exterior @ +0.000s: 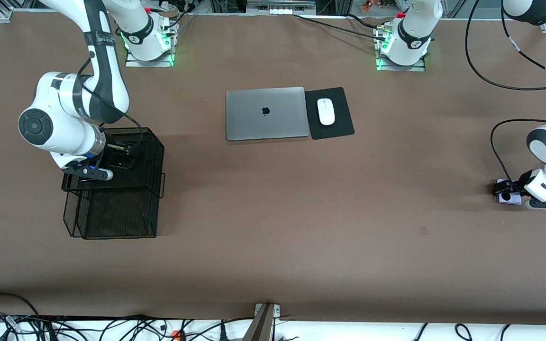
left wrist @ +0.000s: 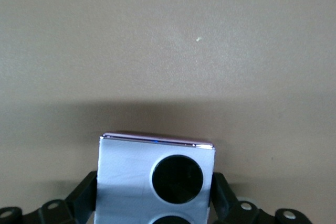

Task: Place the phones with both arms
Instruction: 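Carry the flip phone into the mesh basket with the right gripper, then lift the white flip phone with the left gripper while the right gripper releases, then carry the white flip phone to the table middle and set it down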

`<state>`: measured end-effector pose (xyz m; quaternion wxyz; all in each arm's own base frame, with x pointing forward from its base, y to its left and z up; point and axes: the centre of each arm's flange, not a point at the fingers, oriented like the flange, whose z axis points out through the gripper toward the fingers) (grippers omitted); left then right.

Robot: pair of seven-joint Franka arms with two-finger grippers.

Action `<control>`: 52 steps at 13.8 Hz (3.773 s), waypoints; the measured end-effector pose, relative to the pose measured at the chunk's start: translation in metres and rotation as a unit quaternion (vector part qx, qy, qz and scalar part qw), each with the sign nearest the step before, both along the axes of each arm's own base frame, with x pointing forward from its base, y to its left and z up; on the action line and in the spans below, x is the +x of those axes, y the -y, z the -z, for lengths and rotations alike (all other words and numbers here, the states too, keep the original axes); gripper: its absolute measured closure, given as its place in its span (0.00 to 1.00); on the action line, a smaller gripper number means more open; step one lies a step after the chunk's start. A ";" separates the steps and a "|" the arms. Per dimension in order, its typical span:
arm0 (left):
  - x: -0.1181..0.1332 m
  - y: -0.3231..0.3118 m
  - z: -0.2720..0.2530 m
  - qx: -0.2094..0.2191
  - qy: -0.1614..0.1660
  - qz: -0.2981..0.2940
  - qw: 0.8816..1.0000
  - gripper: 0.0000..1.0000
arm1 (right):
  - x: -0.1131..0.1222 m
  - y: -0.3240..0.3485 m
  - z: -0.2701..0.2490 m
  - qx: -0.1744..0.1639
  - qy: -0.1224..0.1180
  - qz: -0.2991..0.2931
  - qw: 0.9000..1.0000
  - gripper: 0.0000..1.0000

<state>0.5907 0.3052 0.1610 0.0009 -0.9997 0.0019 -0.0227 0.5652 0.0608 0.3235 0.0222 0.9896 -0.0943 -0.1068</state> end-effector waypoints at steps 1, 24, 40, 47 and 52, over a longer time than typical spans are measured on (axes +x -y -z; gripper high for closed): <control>0.000 0.000 -0.002 0.000 0.001 0.000 1.000 0.12 | 0.002 -0.001 -0.002 0.002 0.004 0.001 1.000 0.00; 0.099 0.345 -0.037 -0.038 -0.054 -0.025 0.998 0.15 | 0.072 -0.016 -0.148 0.061 -0.028 0.024 0.997 0.00; 0.001 0.786 -0.035 -0.062 -0.015 -0.104 0.993 0.15 | 0.085 -0.038 -0.137 0.051 0.021 -0.034 0.998 0.00; -0.014 0.820 -0.009 -0.080 0.018 -0.079 0.994 0.15 | 0.085 -0.038 -0.137 0.051 0.021 -0.034 0.998 0.00; -0.011 0.819 -0.013 -0.078 0.026 -0.108 0.991 0.01 | 0.085 -0.038 -0.137 0.051 0.021 -0.034 0.998 0.00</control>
